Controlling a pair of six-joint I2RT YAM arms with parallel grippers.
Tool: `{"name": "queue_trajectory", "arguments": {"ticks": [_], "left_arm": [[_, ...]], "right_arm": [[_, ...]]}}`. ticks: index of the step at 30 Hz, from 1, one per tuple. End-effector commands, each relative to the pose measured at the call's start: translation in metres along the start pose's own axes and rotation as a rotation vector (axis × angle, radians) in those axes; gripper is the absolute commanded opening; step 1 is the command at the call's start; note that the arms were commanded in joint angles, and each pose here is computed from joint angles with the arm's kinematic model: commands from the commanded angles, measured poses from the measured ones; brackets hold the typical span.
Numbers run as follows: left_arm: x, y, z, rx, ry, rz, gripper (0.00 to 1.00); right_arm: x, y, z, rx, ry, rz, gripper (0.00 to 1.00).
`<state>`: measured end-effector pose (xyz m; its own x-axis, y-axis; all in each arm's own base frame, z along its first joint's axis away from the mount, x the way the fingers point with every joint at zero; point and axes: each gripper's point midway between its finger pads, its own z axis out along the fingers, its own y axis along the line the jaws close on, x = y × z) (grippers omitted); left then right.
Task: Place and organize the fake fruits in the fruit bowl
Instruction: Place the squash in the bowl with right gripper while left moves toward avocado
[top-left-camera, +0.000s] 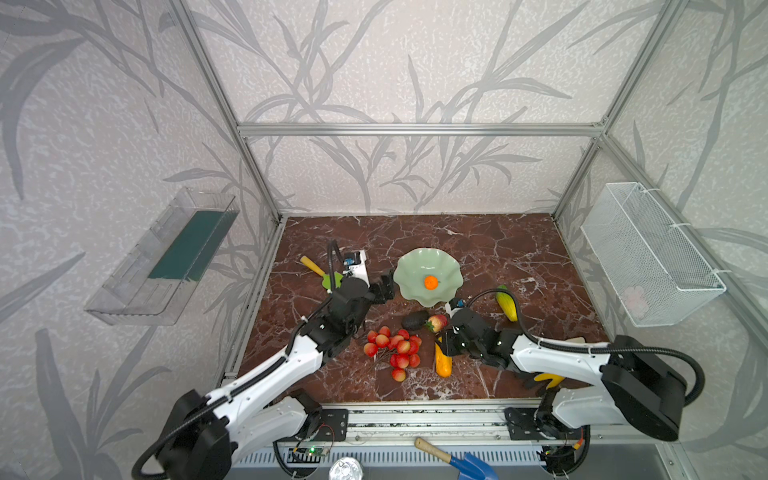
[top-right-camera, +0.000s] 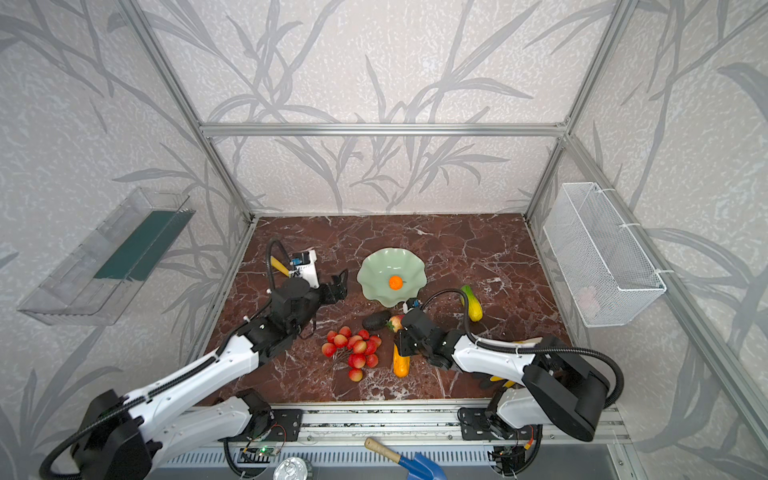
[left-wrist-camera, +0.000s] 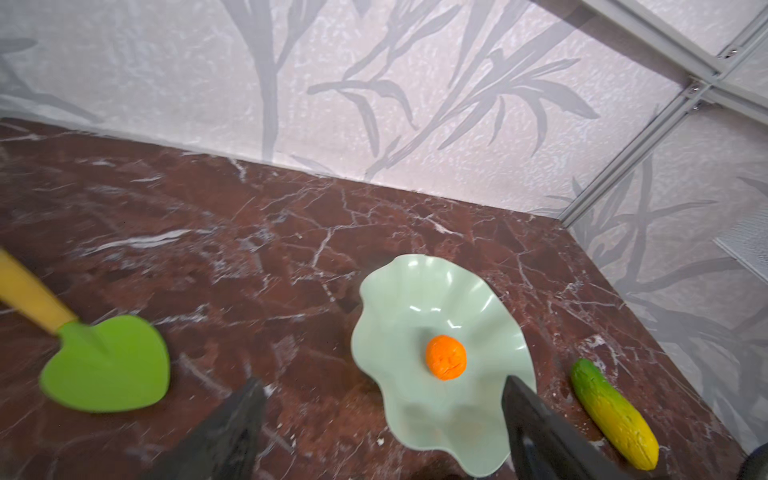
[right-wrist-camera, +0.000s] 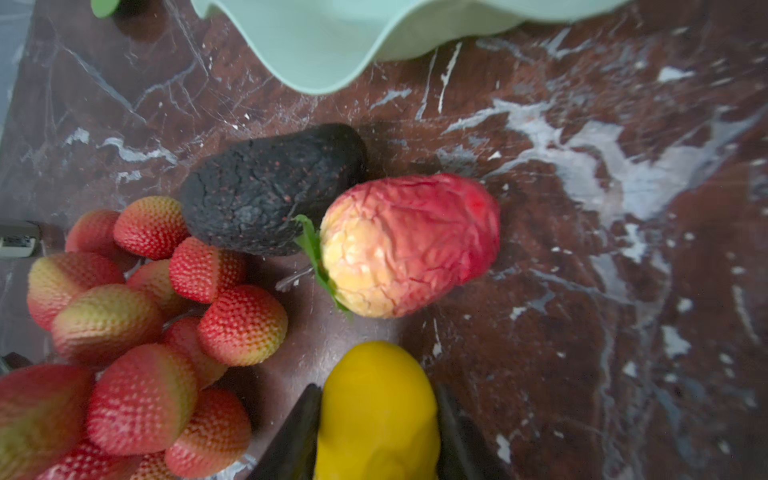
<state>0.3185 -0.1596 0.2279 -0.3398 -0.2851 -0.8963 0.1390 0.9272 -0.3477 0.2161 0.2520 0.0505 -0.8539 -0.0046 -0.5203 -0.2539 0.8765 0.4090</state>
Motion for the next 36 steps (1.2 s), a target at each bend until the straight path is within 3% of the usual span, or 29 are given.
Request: {"name": "queue_trajectory", "arguments": {"ticks": [1, 7, 12, 21, 29, 33, 36], "left_arm": [[0.002, 0.032, -0.018, -0.111, -0.032, 0.002, 0.9], [0.024, 0.058, -0.036, -0.153, -0.021, -0.021, 0.9], [0.038, 0.06, -0.039, -0.138, 0.024, 0.002, 0.9], [0.052, 0.057, -0.034, -0.117, 0.089, 0.036, 0.9], [0.054, 0.037, -0.034, -0.021, 0.154, 0.116, 0.89], [0.059, 0.024, -0.033, 0.042, 0.208, 0.153, 0.89], [0.066, 0.011, -0.03, 0.102, 0.261, 0.171, 0.88]], "right_arm": [[-0.02, -0.001, -0.024, 0.006, -0.113, 0.019, 0.34], [-0.08, 0.0, -0.081, 0.066, -0.323, -0.131, 0.34], [-0.146, -0.011, -0.097, 0.059, -0.426, -0.121, 0.35], [-0.226, -0.024, -0.032, 0.042, -0.363, -0.134, 0.36], [-0.236, -0.049, 0.056, 0.095, -0.22, -0.141, 0.38], [-0.233, -0.054, 0.08, 0.099, -0.168, -0.13, 0.51], [-0.237, -0.051, 0.078, 0.093, -0.176, -0.125, 0.64]]}}
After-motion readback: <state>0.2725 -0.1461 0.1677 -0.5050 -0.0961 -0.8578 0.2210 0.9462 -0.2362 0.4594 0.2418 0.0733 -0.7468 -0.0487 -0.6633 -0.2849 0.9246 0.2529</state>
